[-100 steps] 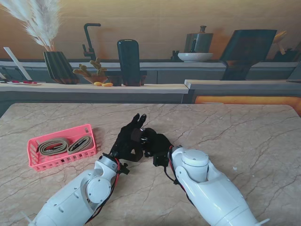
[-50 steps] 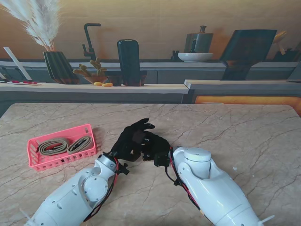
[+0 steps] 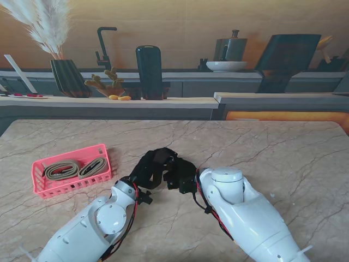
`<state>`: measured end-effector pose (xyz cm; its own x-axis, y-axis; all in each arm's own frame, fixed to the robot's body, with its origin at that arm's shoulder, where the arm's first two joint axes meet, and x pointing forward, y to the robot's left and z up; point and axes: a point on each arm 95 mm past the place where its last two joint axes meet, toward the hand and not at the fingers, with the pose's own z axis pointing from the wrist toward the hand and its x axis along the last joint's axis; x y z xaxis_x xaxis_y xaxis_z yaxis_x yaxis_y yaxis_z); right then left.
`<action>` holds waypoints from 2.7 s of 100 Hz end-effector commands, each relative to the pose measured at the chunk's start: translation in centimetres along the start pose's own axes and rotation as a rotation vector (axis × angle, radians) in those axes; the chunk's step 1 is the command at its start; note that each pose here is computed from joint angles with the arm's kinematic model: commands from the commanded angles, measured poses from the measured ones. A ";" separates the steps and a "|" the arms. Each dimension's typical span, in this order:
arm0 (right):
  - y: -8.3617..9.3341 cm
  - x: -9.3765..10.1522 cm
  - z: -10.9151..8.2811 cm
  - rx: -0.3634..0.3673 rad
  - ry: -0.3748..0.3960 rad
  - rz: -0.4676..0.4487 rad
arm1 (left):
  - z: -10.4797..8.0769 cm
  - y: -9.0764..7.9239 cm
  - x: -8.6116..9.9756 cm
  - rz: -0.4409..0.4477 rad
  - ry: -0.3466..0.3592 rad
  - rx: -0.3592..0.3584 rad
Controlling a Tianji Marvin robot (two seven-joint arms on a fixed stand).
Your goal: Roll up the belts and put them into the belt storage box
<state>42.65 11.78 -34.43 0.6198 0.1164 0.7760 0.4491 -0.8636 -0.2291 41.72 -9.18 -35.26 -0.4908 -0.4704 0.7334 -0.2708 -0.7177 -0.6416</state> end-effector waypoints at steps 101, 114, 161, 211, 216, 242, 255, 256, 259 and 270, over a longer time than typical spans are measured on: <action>-3.2 1.8 1.4 -0.220 0.118 -0.377 | 1.2 2.1 1.4 -0.010 0.049 -0.011; -3.7 2.1 1.5 -0.221 0.111 -0.317 | 1.2 2.1 1.4 0.017 0.070 -0.033; -2.7 2.4 0.4 -0.220 0.060 -0.129 | 1.1 1.8 1.3 -0.022 0.047 -0.048; 1.7 1.2 -2.7 -0.236 0.069 -0.190 | 1.2 0.6 1.2 -0.052 0.000 0.061; 2.2 1.0 -3.0 -0.247 0.068 -0.203 | 1.1 0.5 1.2 -0.051 -0.005 0.071; 4.8 0.2 -4.8 -0.233 0.130 -0.304 | 1.2 -0.3 0.9 -0.008 -0.015 0.115; 5.7 0.1 -5.6 -0.231 0.209 -0.444 | 1.2 -0.5 0.7 0.014 -0.015 0.121; 5.7 0.1 -5.6 -0.231 0.216 -0.457 | 1.2 -0.6 0.7 0.015 -0.015 0.121; 5.9 0.1 -5.8 -0.231 0.235 -0.497 | 1.2 -0.6 0.7 0.017 -0.016 0.123; 6.3 0.0 -6.3 -0.227 0.300 -0.648 | 1.2 -0.7 0.6 0.028 -0.016 0.124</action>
<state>41.71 3.64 -31.97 0.0659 0.5321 0.8441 0.4964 -0.7513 0.4349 42.62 -9.65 -34.01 -0.4856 -0.4940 0.7212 -0.1568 -0.7624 -0.6278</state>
